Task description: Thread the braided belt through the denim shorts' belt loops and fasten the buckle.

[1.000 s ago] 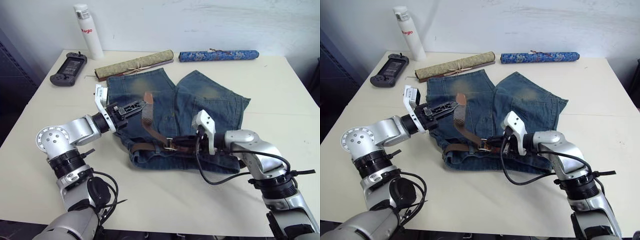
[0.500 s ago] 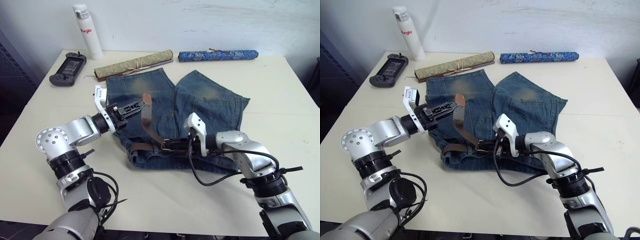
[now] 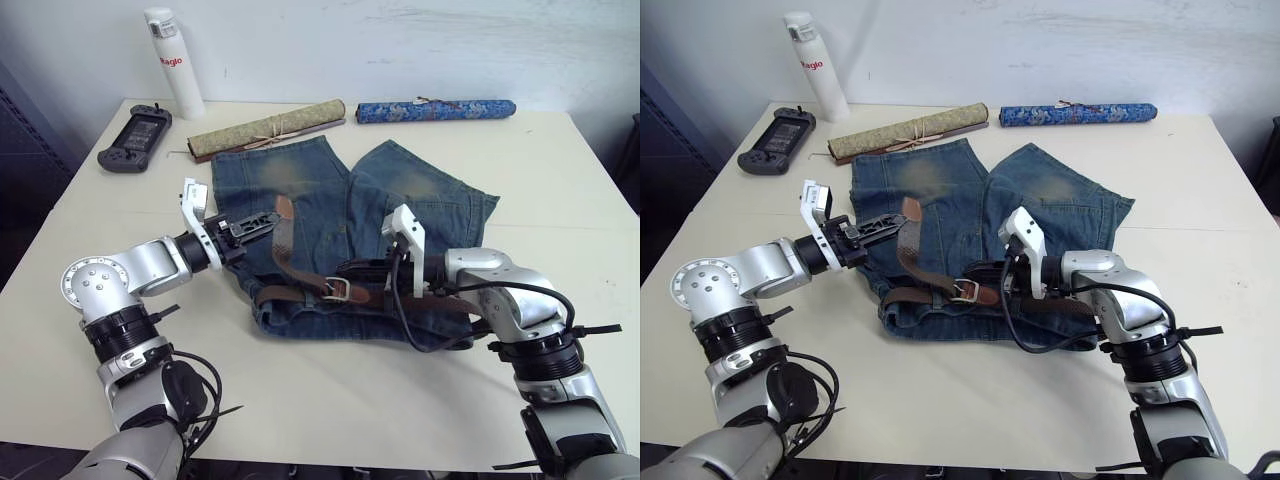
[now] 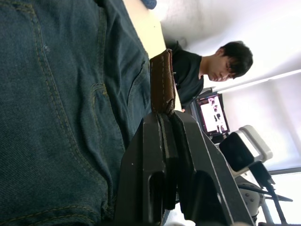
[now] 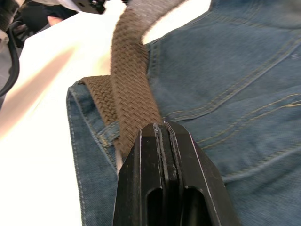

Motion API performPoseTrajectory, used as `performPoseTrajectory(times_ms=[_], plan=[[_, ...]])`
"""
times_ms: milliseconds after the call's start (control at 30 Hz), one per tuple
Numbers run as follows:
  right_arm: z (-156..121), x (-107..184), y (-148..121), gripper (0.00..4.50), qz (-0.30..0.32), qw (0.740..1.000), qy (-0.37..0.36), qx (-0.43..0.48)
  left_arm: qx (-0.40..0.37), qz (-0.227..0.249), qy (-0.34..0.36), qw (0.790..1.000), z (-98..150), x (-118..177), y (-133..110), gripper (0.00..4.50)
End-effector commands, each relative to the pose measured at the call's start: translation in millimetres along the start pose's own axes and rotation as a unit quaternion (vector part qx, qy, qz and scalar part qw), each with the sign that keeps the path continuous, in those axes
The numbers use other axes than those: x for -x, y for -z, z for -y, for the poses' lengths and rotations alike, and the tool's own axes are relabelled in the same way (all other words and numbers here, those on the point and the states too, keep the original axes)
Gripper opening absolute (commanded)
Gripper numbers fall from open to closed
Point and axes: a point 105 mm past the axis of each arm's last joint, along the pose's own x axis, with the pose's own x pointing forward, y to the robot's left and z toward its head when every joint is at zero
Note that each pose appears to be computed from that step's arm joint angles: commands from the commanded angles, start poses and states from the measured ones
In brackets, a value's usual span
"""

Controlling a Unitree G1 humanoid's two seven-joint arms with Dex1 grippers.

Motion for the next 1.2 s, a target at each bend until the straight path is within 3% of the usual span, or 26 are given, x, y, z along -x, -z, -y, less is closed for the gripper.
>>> performPoseTrajectory(times_ms=[33,700,900,1067,1200], plan=[[-4.7,-3.2,2.4,0.05,-0.005,1.0,-0.018,0.012,-0.019,0.009,0.004,1.0,3.8,4.3,-5.9,0.0],[2.5,-16.5,44.5,0.05,-0.064,0.997,-0.039,-0.005,-0.031,0.013,0.008,0.999,4.3,3.0,-7.4,0.0],[1.9,-28.3,70.6,0.05,-0.122,0.992,-0.031,-0.015,-0.038,-0.002,0.047,0.998,19.4,-16.5,-4.0,0.0],[7.2,-31.7,80.1,0.05,-0.151,0.988,-0.01,-0.017,-0.039,-0.012,0.047,0.998,17.7,-18.3,0.4,0.0],[3.9,-32.5,89.2,0.05,-0.213,0.977,-0.01,0.007,-0.042,-0.009,0.056,0.998,22.2,-19.2,-4.9,0.0]])
